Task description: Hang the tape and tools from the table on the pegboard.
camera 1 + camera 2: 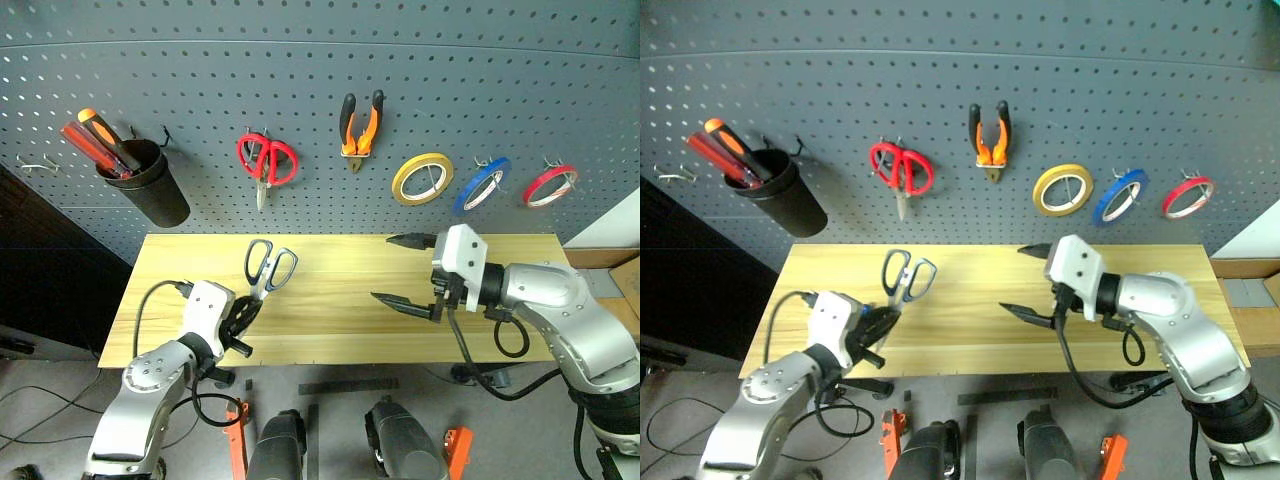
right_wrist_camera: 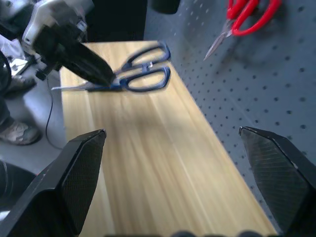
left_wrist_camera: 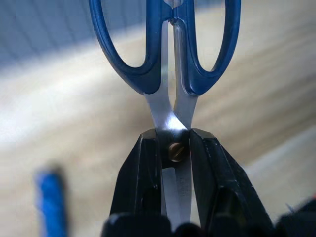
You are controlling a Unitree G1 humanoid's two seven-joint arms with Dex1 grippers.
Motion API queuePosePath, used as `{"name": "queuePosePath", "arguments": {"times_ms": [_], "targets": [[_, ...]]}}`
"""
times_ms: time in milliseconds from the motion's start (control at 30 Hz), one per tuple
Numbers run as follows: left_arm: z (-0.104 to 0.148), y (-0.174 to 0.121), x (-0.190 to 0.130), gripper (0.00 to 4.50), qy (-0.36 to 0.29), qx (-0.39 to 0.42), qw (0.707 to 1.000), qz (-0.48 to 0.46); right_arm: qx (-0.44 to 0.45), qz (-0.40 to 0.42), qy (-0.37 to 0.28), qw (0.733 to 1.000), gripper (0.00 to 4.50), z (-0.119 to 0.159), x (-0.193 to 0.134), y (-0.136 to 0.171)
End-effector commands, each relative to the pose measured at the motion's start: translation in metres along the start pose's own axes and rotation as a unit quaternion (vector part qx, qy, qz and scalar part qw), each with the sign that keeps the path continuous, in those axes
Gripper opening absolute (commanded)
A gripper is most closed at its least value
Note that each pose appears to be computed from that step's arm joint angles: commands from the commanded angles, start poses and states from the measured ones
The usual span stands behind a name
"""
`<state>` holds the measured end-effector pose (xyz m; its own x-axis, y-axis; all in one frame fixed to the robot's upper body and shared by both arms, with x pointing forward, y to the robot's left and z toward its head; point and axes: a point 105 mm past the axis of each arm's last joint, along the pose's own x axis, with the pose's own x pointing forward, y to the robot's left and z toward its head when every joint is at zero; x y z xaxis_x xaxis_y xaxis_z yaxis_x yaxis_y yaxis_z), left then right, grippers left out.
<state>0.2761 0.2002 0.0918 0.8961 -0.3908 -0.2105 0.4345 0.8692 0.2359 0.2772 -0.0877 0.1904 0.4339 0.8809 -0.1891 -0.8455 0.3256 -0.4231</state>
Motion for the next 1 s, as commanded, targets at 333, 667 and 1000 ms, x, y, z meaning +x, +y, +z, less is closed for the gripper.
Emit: {"name": "queuePosePath", "arguments": {"times_ms": [333,667,1000], "targets": [[0.097,0.028,0.001,0.55,-0.193,0.085,0.973,0.095,-0.028,-0.009,-0.036,0.999,4.5,0.014,0.001,-0.018],[0.105,0.025,0.021,0.51,-0.198,0.078,0.975,0.07,-0.033,-0.009,-0.037,0.999,4.5,0.015,0.004,-0.019],[0.108,0.036,0.04,0.47,-0.199,0.05,0.975,0.09,-0.04,-0.02,-0.046,0.998,4.5,0.02,0.005,-0.021]]}}
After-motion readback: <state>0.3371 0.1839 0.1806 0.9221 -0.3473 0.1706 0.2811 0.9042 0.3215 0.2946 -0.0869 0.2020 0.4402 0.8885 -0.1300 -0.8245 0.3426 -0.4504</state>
